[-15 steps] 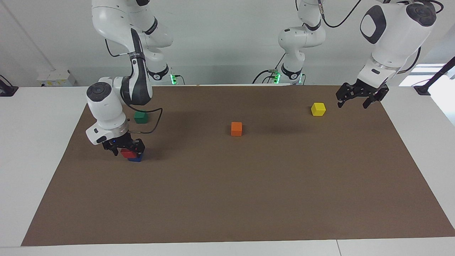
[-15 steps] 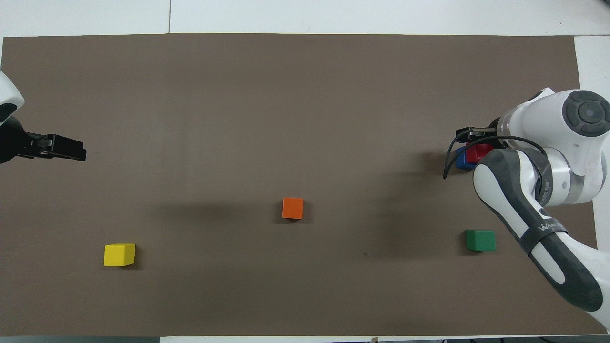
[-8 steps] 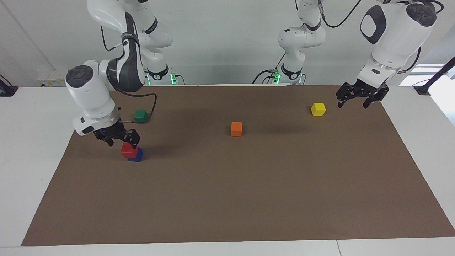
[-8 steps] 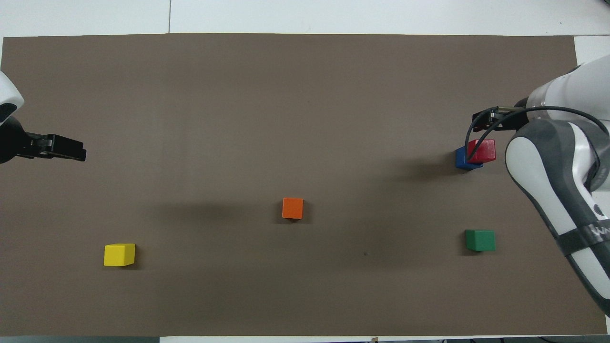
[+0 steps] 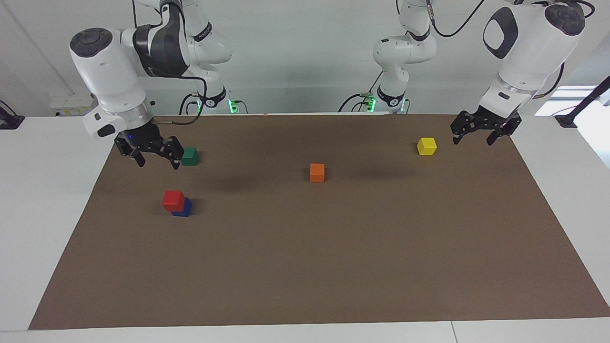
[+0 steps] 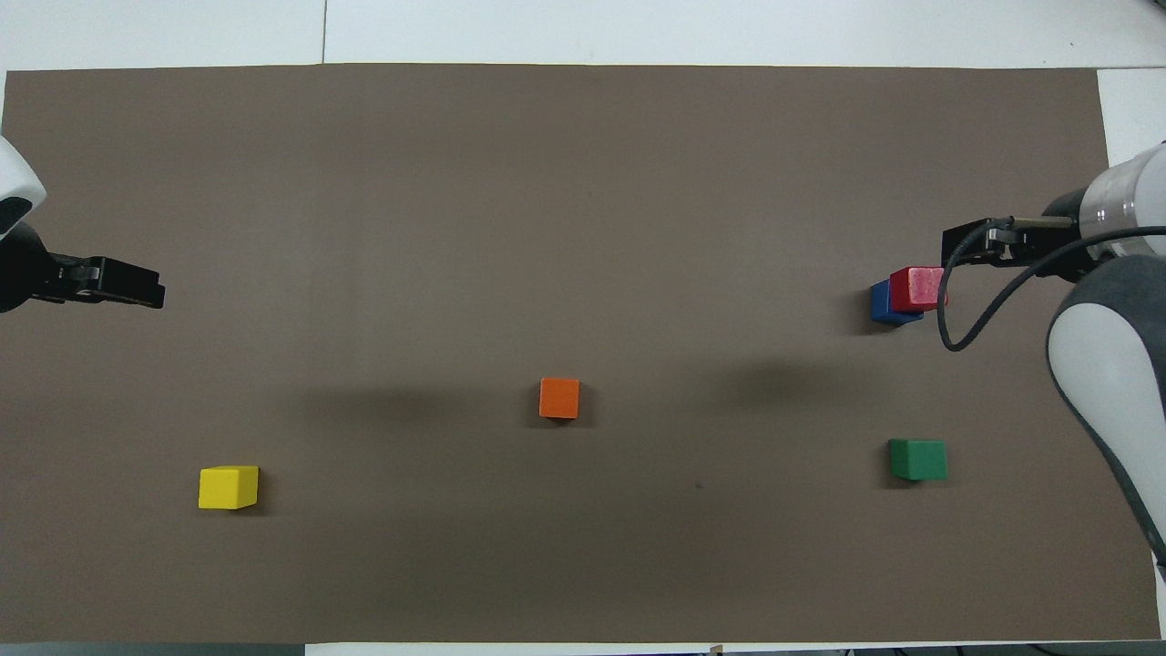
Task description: Transfer red block to right arm and stack on blue block
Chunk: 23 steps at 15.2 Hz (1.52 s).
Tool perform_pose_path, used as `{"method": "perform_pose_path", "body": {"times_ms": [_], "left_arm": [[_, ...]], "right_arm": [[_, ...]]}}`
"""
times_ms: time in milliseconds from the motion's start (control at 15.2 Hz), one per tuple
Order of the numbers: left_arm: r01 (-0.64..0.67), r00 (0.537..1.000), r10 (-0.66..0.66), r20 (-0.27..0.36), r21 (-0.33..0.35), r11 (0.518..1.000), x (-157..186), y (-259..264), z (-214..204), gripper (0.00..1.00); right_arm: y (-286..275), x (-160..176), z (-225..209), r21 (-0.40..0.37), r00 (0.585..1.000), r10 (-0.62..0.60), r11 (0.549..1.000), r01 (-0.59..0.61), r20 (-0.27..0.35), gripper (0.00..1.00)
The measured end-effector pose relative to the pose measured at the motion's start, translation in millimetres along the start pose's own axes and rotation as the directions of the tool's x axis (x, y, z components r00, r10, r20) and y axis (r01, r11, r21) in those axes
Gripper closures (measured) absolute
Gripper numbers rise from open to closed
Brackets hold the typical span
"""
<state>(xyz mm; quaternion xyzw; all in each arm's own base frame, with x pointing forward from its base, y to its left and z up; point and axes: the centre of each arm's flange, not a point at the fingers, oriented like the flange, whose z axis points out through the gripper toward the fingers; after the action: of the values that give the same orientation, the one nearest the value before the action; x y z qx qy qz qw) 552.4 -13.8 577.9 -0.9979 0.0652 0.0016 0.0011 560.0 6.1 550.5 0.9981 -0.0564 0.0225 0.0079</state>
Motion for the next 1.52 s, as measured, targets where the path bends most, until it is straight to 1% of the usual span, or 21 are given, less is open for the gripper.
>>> {"method": "perform_pose_path", "body": {"times_ms": [198,264,462,791,1516], "left_arm": [[0.0,1.0,0.0,0.0,0.0,1.0,0,0,0,0.0],[0.0,1.0,0.0,0.0,0.0,1.0,0,0,0,0.0],[0.0,1.0,0.0,0.0,0.0,1.0,0,0,0,0.0],[0.0,1.0,0.0,0.0,0.0,1.0,0,0,0,0.0],[0.0,1.0,0.0,0.0,0.0,1.0,0,0,0,0.0]], "right_arm": [[5,-18,-22,-0.006,0.998,-0.035,0.999,0.035,0.055,0.0],[7,-21,-28,-0.006,0.997,-0.043,0.999,0.044,0.064,0.0],[16,-20,-34,-0.004,0.996,-0.057,0.998,0.058,0.064,0.0],[27,-19,-33,-0.005,0.997,-0.043,0.999,0.043,0.066,0.0],[28,-18,-34,-0.005,0.997,-0.042,0.999,0.042,0.064,0.0]]}}
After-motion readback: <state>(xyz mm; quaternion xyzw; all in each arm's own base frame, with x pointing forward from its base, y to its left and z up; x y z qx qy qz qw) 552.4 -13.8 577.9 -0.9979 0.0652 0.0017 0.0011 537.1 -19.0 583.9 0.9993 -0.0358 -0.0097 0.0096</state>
